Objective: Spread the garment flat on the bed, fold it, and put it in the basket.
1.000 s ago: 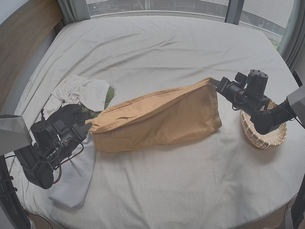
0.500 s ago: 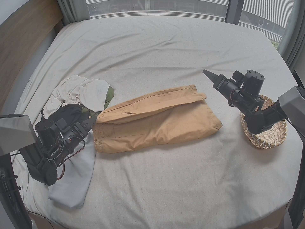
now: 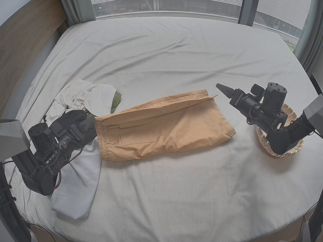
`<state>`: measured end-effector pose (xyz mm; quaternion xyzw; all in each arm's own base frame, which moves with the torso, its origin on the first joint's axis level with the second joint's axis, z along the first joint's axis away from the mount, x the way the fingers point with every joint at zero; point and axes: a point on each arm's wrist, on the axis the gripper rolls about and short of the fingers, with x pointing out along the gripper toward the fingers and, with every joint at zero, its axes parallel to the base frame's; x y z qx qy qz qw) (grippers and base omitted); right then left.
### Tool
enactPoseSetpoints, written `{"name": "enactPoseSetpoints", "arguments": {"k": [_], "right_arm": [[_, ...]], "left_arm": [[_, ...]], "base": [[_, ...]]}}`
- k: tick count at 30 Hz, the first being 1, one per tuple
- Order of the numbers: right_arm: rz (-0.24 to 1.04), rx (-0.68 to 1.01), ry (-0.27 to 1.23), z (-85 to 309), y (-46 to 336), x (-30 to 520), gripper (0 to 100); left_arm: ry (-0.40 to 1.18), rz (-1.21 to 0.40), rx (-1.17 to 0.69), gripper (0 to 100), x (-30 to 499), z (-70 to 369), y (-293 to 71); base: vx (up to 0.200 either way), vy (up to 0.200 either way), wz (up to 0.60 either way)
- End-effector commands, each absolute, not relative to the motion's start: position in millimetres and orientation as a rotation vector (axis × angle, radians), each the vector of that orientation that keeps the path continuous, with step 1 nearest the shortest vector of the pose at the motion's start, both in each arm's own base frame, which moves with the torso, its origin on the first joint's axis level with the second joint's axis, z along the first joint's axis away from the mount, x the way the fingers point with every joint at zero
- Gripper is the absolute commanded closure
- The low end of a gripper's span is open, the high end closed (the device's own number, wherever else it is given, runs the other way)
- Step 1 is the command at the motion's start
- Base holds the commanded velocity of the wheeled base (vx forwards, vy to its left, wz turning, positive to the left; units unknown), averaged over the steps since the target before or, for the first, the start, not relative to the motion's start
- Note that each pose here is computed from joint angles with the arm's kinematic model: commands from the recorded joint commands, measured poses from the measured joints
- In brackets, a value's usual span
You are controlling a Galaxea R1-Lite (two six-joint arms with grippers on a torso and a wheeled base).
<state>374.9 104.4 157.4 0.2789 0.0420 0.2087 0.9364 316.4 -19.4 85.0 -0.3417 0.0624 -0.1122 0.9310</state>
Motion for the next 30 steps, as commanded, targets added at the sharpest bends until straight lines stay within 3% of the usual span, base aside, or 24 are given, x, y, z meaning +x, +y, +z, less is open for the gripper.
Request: {"name": "enactPoseSetpoints", "arguments": {"k": [1,13,30], "right_arm": [[0.428,0.569,0.098,159.9,100.1,355.9,0],[0.413,0.592,0.192,119.7,98.4,328.1,0],[0.346,0.691,0.354,45.1,93.6,313.3,0]], "left_arm": [[0.097,-0.243,-0.696,0,306.6,98.2,-17.9],[0.192,-0.434,-0.666,0,267.7,103.1,-72.9],[0.298,-0.478,-0.625,0,249.1,86.7,-83.6]], "base": [[0.0,0.0,0.0],[0.0,0.0,0.0],[0.0,0.0,0.0]]}}
